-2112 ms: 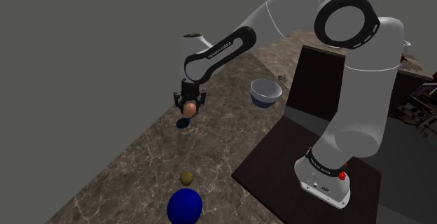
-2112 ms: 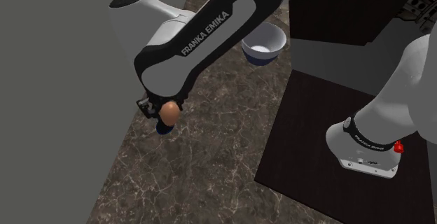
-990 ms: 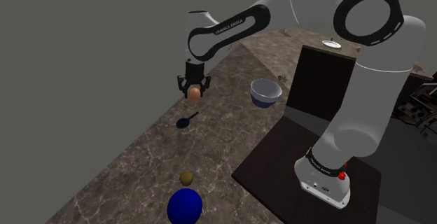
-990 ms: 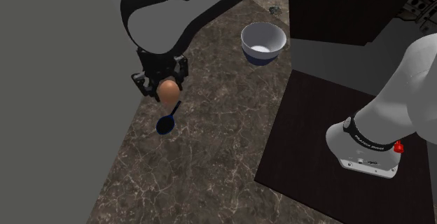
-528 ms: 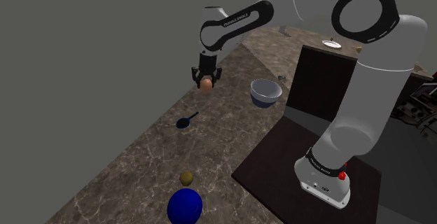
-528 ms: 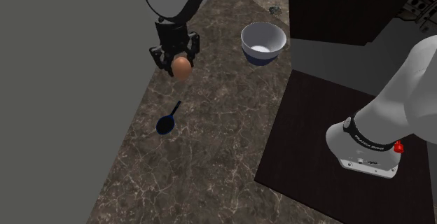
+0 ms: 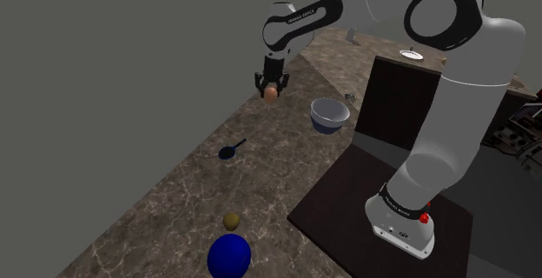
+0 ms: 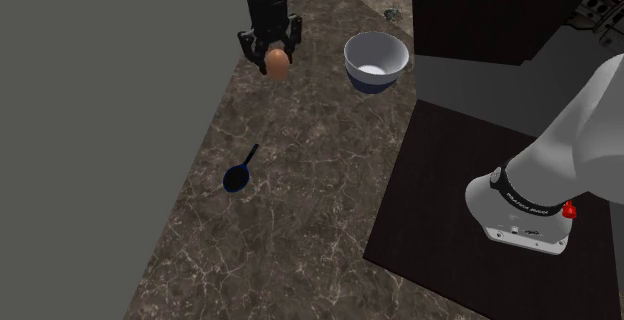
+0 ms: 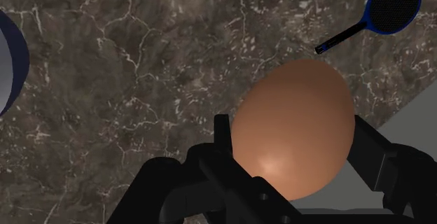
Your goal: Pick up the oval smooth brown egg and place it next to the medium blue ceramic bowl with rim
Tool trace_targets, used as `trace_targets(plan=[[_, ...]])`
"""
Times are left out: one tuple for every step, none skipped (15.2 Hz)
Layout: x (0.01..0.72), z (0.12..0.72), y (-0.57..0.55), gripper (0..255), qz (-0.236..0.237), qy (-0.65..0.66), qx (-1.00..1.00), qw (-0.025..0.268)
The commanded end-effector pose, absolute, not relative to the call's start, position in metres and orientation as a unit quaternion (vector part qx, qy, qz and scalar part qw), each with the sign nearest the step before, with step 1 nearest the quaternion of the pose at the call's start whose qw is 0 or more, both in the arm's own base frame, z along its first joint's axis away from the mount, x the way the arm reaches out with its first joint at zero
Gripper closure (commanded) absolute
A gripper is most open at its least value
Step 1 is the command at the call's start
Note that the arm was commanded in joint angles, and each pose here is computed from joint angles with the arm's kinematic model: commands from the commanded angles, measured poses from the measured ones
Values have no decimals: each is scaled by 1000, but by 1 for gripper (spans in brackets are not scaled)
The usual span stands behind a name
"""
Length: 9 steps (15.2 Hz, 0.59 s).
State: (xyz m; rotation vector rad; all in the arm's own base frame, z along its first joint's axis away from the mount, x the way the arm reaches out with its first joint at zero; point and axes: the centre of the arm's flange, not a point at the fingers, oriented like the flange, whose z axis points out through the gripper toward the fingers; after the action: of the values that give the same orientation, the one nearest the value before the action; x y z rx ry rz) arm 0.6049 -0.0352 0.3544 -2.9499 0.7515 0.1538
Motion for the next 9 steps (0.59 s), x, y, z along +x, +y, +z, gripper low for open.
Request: trace_targets(plan=[[609, 350, -63, 255, 50, 246, -967, 47], [611, 350, -76, 255, 50, 246, -967, 47], [612, 350, -89, 255, 50, 246, -967, 47], [614, 350, -102, 255, 50, 246, -967, 47], [616, 350, -116, 255, 50, 246, -967, 47], [617, 350, -129, 255, 50, 246, -967, 47], [619, 350, -142, 255, 50, 246, -967, 47], [621, 350, -155, 255, 50, 246, -967, 47], [623, 350, -172, 255, 50, 246, -967, 47]])
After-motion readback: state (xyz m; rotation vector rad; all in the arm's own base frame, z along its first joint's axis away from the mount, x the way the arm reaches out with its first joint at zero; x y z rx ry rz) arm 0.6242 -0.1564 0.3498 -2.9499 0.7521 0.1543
